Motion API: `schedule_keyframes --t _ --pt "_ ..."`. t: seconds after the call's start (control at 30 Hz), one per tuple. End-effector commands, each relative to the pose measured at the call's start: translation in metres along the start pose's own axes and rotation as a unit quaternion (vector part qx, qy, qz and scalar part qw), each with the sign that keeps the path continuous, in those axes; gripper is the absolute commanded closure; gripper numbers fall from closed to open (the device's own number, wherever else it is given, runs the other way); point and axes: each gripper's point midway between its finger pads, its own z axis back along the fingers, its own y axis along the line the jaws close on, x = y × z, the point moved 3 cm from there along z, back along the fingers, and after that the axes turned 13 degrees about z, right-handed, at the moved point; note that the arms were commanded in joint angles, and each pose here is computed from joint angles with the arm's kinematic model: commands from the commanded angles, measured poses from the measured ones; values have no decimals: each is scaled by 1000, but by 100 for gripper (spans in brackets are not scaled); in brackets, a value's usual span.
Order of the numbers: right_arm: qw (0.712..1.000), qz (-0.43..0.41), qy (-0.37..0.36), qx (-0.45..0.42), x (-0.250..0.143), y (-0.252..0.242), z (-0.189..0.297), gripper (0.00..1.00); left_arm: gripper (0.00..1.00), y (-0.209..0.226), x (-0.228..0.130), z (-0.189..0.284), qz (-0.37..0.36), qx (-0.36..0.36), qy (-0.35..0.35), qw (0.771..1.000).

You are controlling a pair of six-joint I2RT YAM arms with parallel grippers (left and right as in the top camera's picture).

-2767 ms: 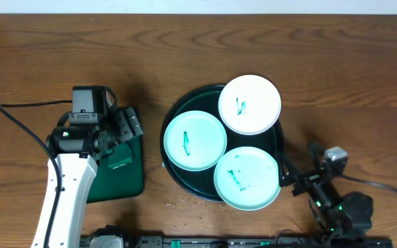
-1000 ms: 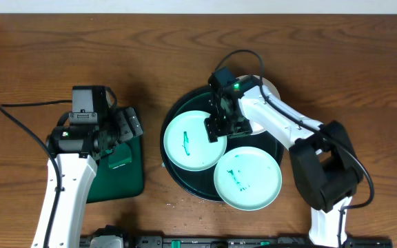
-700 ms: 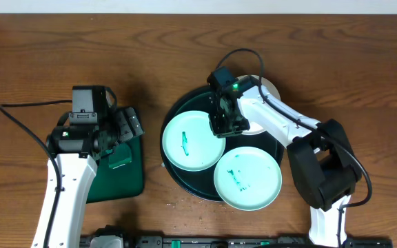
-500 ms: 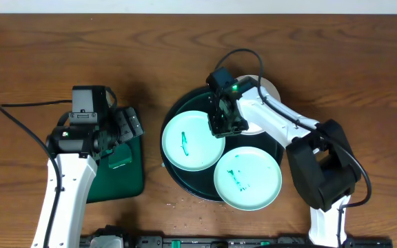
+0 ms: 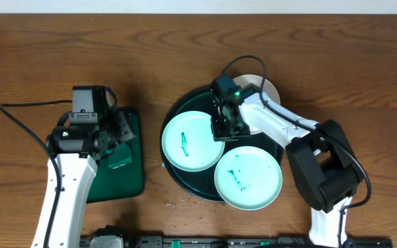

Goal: Clean dirty plates on tray and stack at the side

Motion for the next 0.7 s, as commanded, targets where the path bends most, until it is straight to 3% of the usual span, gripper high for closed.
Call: schedule_keyframes --t 0.0,0.2,0.53,0.67 --pt "1000 -2 24 -6 -12 0 -16 99 49 3 8 5 -5 19 -24 1000" --pt "1000 -2 21 -14 -12 -2 -16 99 47 23 7 -7 -5 78 -32 996" --pt "1000 -1 15 -12 -9 -2 -16 99 45 40 -1 -70 -2 151 36 988" --pt "1000 -1 16 -13 -10 -2 -16 99 50 54 -7 -91 11 194 62 979"
